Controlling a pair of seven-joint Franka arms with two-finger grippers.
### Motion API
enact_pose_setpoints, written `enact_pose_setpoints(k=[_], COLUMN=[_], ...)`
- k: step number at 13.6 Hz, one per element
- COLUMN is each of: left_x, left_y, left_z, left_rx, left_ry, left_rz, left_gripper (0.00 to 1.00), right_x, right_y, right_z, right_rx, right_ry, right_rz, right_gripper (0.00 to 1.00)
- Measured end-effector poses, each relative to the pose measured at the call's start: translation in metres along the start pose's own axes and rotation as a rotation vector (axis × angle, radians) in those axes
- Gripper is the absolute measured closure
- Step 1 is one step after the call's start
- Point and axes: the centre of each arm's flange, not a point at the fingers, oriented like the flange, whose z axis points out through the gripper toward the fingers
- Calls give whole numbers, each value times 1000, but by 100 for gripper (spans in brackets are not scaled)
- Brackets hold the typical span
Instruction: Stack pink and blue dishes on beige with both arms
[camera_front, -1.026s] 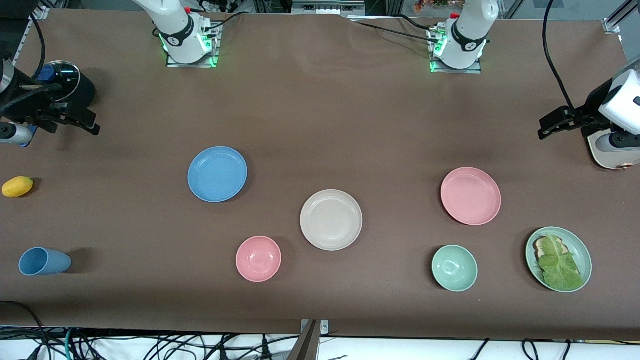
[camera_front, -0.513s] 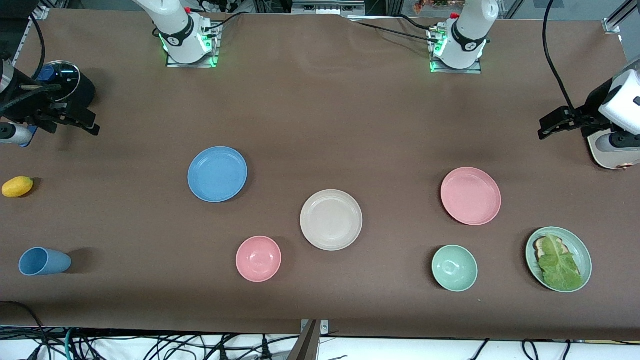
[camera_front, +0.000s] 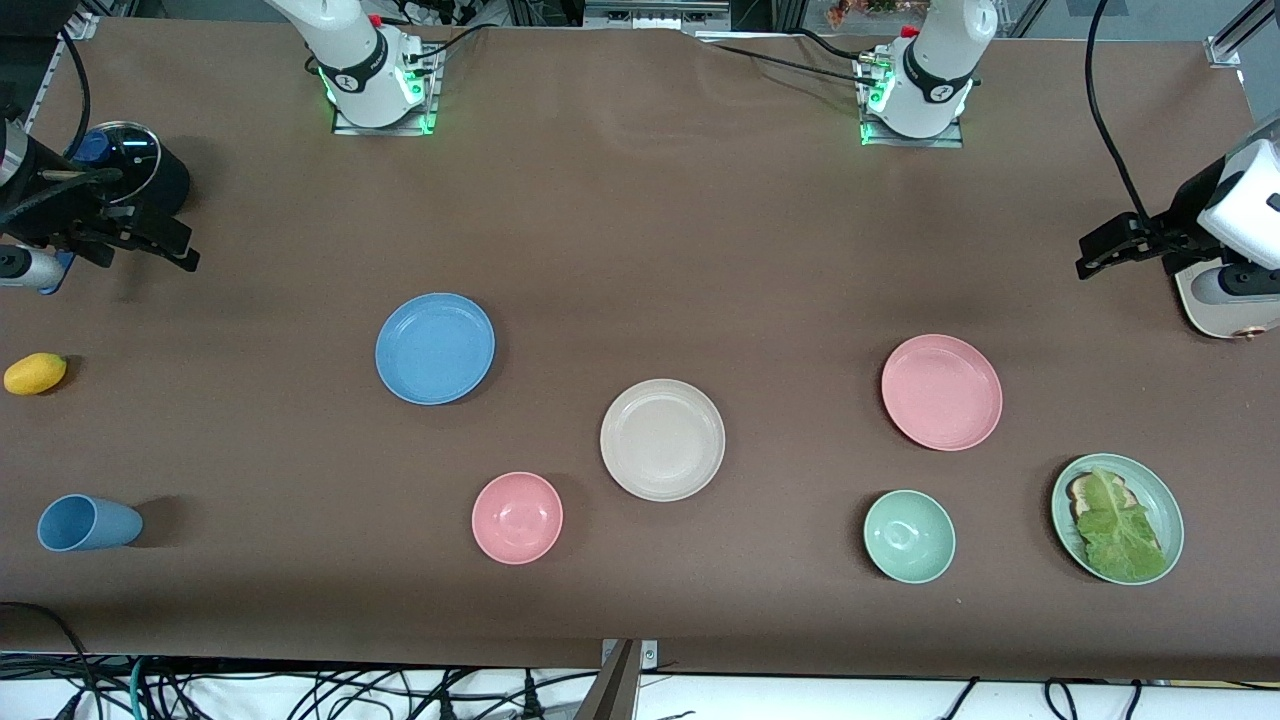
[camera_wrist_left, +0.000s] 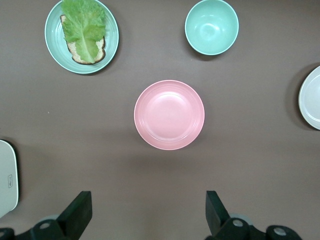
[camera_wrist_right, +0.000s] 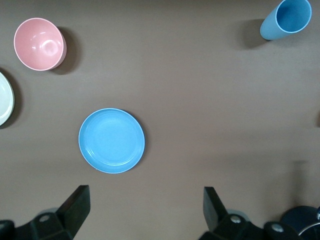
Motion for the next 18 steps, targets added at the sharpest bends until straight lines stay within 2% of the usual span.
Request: enact_pose_setpoints(k=[18], left_x=[-1], left_y=[0], left_z=[1], left_rx=[1], left_ry=[-11], left_rz=[0], left_gripper=[0], right_x=[2], right_y=[-1], right_z=[-2], right_rx=[2], right_ry=[23], right_rz=[-1], right_gripper=[0])
